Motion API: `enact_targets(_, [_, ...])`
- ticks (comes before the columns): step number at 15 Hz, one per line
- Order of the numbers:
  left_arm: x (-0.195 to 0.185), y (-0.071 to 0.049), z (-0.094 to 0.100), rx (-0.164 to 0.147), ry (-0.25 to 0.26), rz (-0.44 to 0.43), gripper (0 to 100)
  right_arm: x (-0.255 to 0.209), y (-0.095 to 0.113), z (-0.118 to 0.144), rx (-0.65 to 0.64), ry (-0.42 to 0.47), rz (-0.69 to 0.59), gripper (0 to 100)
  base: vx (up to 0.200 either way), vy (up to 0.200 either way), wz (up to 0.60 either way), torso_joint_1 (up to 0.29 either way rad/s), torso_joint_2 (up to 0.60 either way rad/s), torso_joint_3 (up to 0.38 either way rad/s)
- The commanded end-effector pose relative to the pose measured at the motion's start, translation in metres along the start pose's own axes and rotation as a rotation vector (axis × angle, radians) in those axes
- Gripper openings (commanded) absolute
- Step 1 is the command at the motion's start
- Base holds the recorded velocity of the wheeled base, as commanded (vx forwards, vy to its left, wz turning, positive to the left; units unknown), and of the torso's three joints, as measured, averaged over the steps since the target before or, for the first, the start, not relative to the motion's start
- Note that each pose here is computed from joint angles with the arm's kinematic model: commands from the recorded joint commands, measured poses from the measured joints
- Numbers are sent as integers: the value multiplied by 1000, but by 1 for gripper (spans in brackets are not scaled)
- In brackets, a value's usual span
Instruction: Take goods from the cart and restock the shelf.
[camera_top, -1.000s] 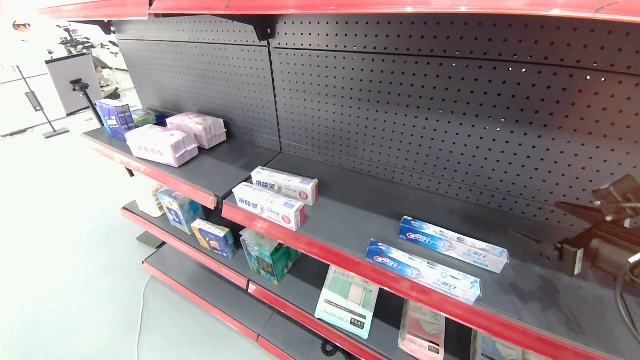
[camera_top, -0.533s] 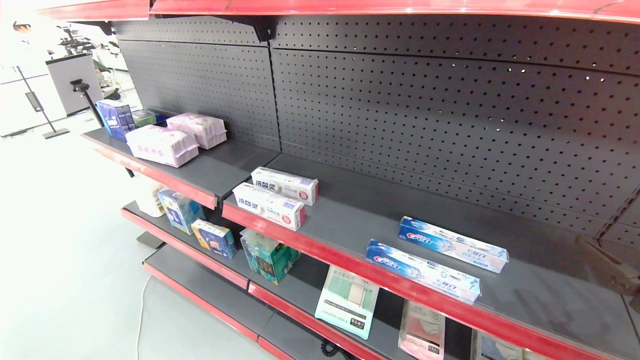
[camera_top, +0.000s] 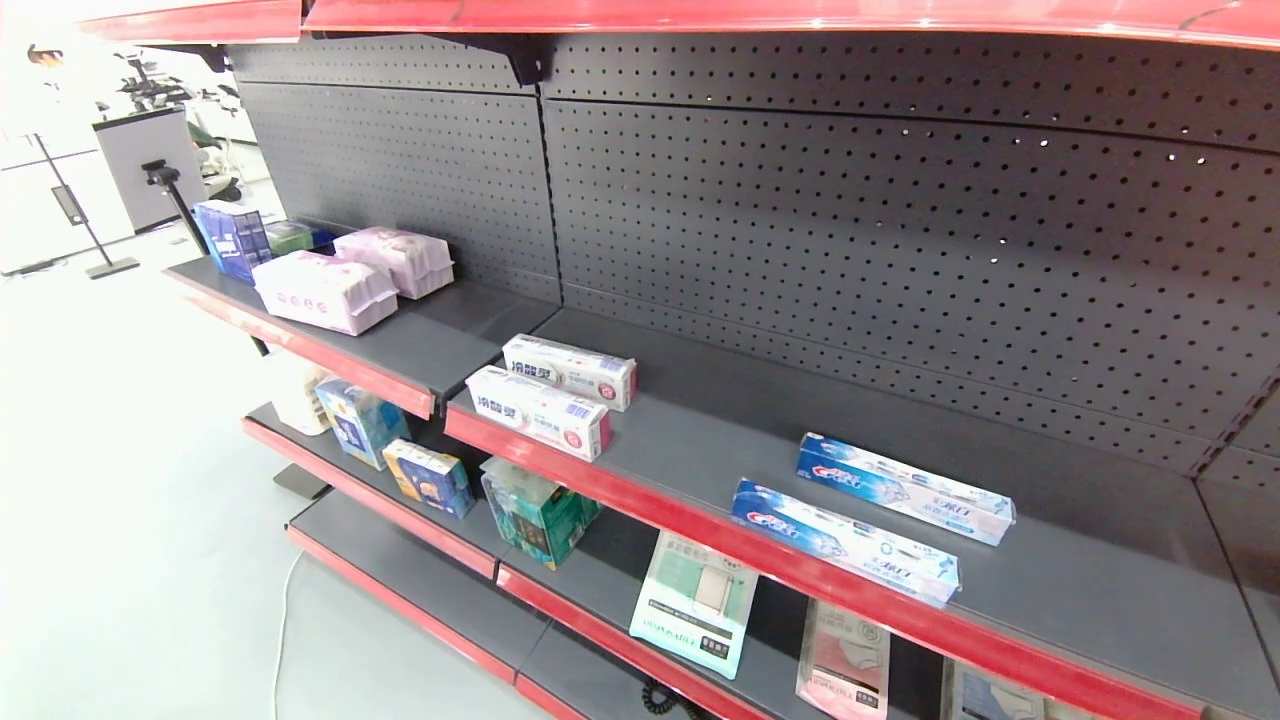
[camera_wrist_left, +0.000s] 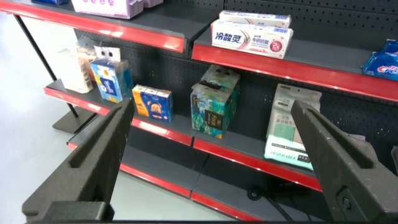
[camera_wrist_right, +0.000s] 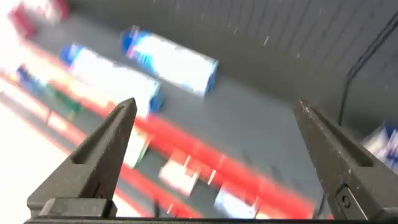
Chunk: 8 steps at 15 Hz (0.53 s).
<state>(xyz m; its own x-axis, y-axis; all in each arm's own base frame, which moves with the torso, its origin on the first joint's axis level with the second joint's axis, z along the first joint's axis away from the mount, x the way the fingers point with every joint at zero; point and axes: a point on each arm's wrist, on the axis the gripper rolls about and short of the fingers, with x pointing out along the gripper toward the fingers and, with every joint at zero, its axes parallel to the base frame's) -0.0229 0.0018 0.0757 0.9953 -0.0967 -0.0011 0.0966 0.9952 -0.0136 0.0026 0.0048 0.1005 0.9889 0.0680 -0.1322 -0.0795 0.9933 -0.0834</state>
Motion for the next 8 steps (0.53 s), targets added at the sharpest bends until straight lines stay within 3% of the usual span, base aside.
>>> enact_targets(1, [0,0,0,0,-1,0,100,-16,8,-18,-30,-92,141,100,0,0,0,0,0,0])
enact_targets(4, [0,0,0,0,0,-1,100,-16,7,-18,-9,-86,235,100,0,0,0,0,0,0])
enact_targets(5, [0,0,0,0,0,0,100,-16,6,-18,-30,-84,143,100,0,0,0,0,0,0])
enact_targets(7, [0,0,0,0,0,0,100,-15,-1,-19,-4,-78,-165,100,0,0,0,0,0,0])
enact_targets(8, [0,0,0,0,0,0,100,-15,-2,-19,60,-78,-207,100,0,0,0,0,0,0])
